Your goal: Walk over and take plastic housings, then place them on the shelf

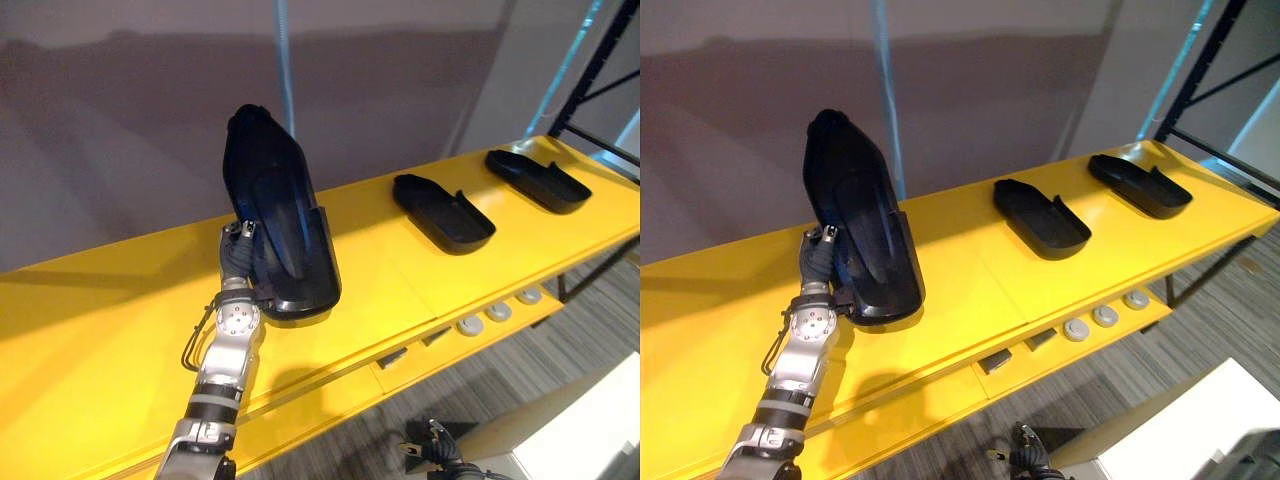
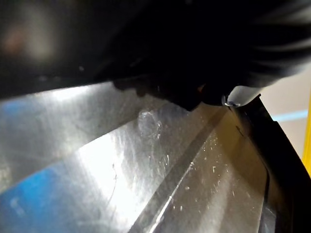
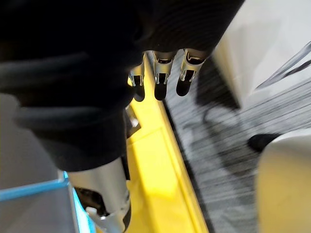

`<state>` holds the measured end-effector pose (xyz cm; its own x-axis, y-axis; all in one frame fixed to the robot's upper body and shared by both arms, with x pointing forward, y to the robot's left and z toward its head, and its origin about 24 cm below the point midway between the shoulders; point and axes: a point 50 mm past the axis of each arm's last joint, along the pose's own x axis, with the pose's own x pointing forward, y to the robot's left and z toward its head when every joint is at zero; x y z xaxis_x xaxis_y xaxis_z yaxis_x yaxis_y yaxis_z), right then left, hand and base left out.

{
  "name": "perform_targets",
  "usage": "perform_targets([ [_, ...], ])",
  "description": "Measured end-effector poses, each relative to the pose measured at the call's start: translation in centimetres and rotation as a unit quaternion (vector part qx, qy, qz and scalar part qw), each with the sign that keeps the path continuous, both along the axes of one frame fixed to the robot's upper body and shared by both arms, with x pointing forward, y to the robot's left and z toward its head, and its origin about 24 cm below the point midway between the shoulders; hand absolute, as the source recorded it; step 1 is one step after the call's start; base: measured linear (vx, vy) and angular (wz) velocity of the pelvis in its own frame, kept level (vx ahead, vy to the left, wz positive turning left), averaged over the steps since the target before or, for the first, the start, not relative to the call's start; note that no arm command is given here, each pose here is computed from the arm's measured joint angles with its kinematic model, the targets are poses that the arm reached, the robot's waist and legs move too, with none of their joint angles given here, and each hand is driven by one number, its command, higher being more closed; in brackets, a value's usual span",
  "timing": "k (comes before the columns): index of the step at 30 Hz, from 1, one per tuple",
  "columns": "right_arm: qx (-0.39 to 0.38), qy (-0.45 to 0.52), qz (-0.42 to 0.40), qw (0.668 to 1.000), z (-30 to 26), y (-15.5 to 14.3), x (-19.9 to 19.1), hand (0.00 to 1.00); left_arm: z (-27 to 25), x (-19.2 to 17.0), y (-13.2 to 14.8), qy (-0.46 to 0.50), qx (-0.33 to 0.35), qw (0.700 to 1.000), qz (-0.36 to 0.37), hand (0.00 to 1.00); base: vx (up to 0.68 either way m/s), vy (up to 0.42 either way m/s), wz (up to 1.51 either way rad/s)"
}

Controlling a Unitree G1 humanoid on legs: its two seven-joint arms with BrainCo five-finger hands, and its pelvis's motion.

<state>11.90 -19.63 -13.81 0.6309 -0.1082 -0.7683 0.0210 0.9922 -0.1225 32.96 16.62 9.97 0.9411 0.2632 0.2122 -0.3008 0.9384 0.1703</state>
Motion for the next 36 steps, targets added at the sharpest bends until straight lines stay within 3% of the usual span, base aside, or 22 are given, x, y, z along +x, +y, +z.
perform_targets([
  [6,-0.004,0.012,0.007,1.000,-0.2,-0.1,-0.8,0.00,-0.7,1.1,0.3,0.036,0.031,0.999,0.010,1.00,-0.09,-0.018,-0.07],
  [14,-0.004,0.015,0.008,1.000,-0.3,-0.2,-1.1,0.00,-2.4,2.1,4.3,0.118,0.066,0.987,0.086,1.00,-0.09,-0.025,-0.04],
  [25,-0.004,0.012,0.010,1.000,-0.2,-0.3,-0.9,0.00,-2.1,3.5,3.9,0.140,0.040,0.987,0.074,1.00,-0.01,-0.018,-0.01],
  [26,-0.004,0.011,0.010,1.000,-0.2,-0.3,-0.8,0.00,-1.9,3.7,4.0,0.140,0.029,0.987,0.076,0.00,0.00,0.000,0.00],
  [36,-0.005,0.003,0.010,1.000,0.0,-0.3,-0.6,0.00,-1.4,4.2,4.9,0.142,-0.016,0.984,0.104,0.00,-0.04,-0.014,0.00],
])
